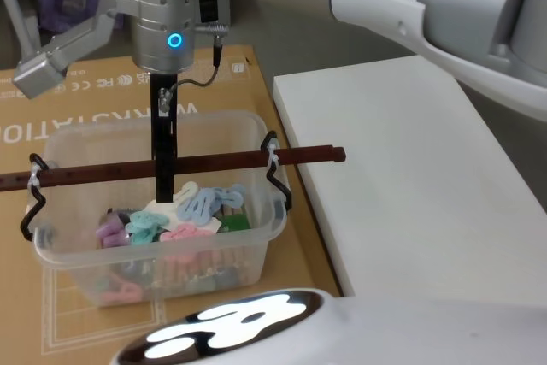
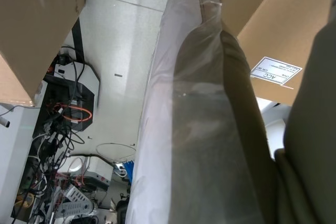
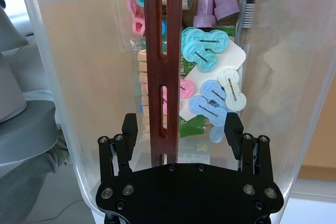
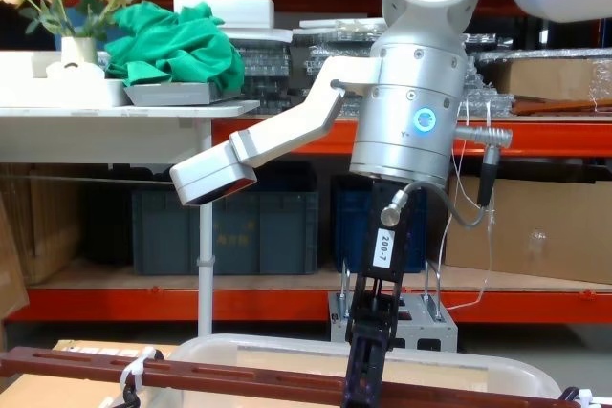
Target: Use one hand to grasp the basket and place it at the designated location.
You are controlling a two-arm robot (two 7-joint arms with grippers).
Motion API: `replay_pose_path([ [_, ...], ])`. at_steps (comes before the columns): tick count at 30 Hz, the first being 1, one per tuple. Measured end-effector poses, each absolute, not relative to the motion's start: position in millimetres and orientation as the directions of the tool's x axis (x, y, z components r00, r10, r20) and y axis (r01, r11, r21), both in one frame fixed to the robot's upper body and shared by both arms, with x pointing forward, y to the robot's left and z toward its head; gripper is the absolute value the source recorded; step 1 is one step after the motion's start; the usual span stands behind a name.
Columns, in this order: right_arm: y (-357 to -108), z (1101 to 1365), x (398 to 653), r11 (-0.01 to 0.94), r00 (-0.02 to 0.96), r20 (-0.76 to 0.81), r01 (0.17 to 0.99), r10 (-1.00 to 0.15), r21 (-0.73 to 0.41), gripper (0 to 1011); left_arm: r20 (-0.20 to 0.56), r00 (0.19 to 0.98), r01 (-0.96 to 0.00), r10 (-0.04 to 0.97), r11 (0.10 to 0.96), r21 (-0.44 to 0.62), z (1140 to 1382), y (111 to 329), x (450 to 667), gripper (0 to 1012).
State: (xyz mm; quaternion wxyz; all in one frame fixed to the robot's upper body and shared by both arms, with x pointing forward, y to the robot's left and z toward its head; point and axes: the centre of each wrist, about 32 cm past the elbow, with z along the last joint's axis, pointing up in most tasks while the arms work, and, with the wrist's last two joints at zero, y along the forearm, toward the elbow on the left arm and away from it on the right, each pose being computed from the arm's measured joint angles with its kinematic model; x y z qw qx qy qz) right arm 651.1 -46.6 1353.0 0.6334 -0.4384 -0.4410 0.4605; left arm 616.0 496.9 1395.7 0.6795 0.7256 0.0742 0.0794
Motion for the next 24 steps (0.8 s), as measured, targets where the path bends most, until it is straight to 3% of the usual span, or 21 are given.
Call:
replay_pose_path([
  [17, -48, 1354, 650, 0.194, 0.181, 0.159, -0.196, 0.971, -0.961, 1000, 0.014, 0.976, 0.000, 0.216, -0.065, 0.998, 1396, 497, 616, 0],
  [24, -52, 1366, 645, 0.203, 0.144, 0.176, -0.200, 0.974, -0.959, 1000, 0.014, 0.976, 0.000, 0.215, -0.065, 0.998, 1396, 497, 616, 0],
])
